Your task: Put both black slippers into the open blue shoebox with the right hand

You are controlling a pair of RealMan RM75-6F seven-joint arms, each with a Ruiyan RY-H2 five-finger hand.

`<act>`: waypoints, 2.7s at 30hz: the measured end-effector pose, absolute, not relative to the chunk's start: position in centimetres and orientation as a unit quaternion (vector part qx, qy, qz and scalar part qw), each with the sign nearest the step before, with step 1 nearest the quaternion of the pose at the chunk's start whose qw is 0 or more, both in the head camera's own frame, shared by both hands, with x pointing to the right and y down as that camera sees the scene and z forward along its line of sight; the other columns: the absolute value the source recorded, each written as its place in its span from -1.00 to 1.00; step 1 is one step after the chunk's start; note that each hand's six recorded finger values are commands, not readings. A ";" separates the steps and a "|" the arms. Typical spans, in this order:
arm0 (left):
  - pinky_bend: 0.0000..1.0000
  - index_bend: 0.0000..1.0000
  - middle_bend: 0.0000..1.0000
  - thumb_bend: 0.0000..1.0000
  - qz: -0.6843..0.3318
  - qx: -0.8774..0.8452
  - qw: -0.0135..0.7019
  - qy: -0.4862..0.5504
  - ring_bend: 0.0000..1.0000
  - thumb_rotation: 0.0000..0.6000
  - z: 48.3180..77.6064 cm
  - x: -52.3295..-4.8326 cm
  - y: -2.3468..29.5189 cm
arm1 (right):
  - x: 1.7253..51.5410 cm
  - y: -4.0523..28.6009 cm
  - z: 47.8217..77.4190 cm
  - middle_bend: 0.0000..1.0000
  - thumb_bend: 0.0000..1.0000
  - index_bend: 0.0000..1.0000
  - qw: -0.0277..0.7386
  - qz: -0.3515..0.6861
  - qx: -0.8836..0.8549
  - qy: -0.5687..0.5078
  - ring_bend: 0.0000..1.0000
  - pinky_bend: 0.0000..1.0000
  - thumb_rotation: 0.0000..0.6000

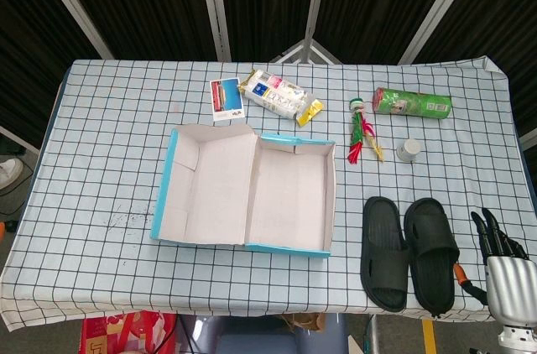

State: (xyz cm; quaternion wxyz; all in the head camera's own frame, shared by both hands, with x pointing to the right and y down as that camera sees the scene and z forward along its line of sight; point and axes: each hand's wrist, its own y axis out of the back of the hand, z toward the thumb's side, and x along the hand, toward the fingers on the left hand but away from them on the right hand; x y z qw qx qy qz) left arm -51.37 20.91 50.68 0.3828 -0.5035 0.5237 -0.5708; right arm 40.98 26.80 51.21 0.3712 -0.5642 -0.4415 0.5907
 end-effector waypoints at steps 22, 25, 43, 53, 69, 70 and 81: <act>-0.74 -0.80 -0.86 -0.25 -0.564 -0.505 0.377 0.533 -0.94 1.00 50.1 -51.9 21.0 | 40.5 27.2 52.3 -0.90 -0.43 -0.98 0.365 0.603 -0.570 -0.422 -0.53 -0.37 1.00; -0.74 -0.80 -0.86 -0.25 -0.561 -0.504 0.379 0.536 -0.94 1.00 49.9 -52.0 21.0 | 40.2 27.4 52.7 -0.91 -0.48 -0.98 0.361 0.608 -0.576 -0.410 -0.56 -0.37 1.00; -0.74 -0.80 -0.87 -0.25 -0.565 -0.495 0.364 0.552 -0.94 1.00 49.5 -53.2 21.0 | 34.0 31.6 55.5 -0.93 -0.61 -0.98 0.290 0.617 -0.627 -0.377 -0.73 -0.52 1.00; -0.74 -0.80 -0.87 -0.25 -0.561 -0.498 0.360 0.554 -0.94 1.00 49.6 -53.3 20.9 | 31.9 32.8 58.1 -0.94 -0.61 -0.98 0.283 0.636 -0.632 -0.340 -0.84 -0.75 1.00; -0.74 -0.80 -0.87 -0.25 -0.563 -0.496 0.360 0.554 -0.94 1.00 49.6 -53.5 20.8 | 30.3 31.6 61.9 -0.94 -0.61 -0.98 0.331 0.638 -0.627 -0.300 -0.89 -0.78 1.00; -0.74 -0.80 -0.87 -0.25 -0.564 -0.496 0.360 0.554 -0.94 1.00 49.7 -53.5 20.8 | 30.4 31.6 62.1 -0.94 -0.61 -0.98 0.334 0.639 -0.626 -0.297 -0.89 -0.78 1.00; -0.74 -0.80 -0.87 -0.25 -0.569 -0.494 0.364 0.548 -0.94 1.00 49.9 -53.3 20.7 | 30.9 31.2 63.4 -0.94 -0.62 -0.98 0.347 0.647 -0.624 -0.268 -0.89 -0.78 1.00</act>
